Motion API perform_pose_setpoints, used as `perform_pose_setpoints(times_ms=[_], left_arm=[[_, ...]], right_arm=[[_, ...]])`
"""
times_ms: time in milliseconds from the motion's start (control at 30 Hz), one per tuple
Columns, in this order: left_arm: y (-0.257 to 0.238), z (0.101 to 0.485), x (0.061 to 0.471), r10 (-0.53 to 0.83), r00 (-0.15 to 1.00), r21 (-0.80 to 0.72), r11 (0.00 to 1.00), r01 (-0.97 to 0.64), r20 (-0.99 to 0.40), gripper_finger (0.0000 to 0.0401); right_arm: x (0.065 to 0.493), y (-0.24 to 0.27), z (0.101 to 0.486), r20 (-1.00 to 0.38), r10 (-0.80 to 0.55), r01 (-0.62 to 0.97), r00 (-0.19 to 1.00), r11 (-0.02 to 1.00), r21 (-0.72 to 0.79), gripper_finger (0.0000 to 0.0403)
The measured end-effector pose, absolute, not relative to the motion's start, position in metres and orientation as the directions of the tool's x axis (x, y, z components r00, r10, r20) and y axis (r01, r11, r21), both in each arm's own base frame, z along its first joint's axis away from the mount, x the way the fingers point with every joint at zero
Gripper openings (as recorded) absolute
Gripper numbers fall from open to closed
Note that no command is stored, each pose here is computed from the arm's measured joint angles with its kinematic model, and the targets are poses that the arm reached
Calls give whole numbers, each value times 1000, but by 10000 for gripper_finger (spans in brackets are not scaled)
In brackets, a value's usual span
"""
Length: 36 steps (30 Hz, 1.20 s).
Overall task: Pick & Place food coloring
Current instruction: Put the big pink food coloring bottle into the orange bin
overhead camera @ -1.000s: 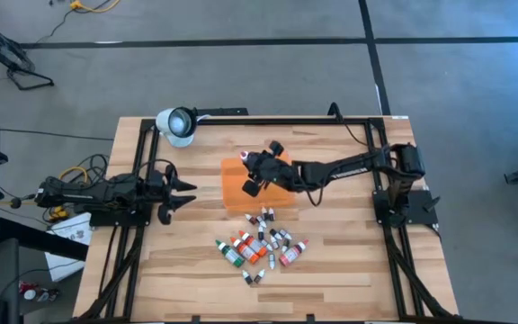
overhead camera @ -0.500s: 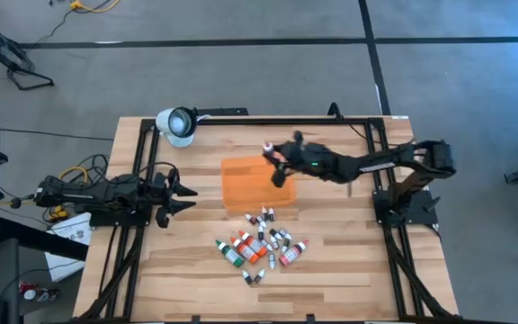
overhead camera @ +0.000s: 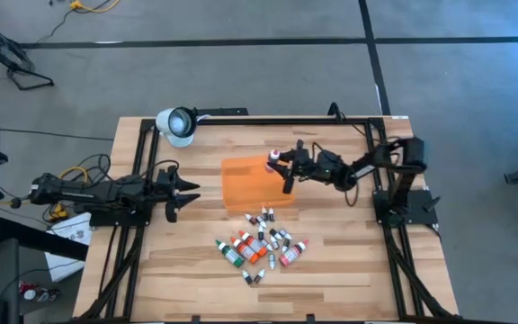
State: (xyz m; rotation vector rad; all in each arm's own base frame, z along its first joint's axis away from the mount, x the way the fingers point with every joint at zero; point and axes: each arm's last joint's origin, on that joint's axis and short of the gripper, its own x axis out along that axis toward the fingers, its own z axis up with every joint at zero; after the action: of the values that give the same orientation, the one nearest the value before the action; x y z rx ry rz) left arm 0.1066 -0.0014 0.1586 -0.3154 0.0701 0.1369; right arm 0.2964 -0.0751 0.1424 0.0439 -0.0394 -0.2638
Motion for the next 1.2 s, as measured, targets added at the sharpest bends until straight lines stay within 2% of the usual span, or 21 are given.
perform_pose_setpoints(times_ms=[167, 367, 733, 1000, 1200], left_arm=[[-1, 157, 107, 125, 987, -332, 931, -153, -105, 160], [-1, 157, 108, 125, 986, -323, 934, -154, -108, 160], [-2, 157, 108, 104, 989, -324, 937, -134, -109, 160], [-2, 157, 108, 102, 989, -323, 937, -133, -110, 160], [-2, 157, 108, 102, 989, -323, 937, -133, -110, 160]], right_arm=[[312, -82, 135, -8, -345, 345, 938, 936, 66, 134], [330, -86, 126, -120, -357, 368, 926, 925, 92, 140], [359, -87, 119, -125, -398, 410, 909, 909, 82, 138], [359, -78, 115, -162, -442, 452, 882, 891, 29, 145], [358, -80, 114, -175, -447, 461, 877, 887, 44, 146]])
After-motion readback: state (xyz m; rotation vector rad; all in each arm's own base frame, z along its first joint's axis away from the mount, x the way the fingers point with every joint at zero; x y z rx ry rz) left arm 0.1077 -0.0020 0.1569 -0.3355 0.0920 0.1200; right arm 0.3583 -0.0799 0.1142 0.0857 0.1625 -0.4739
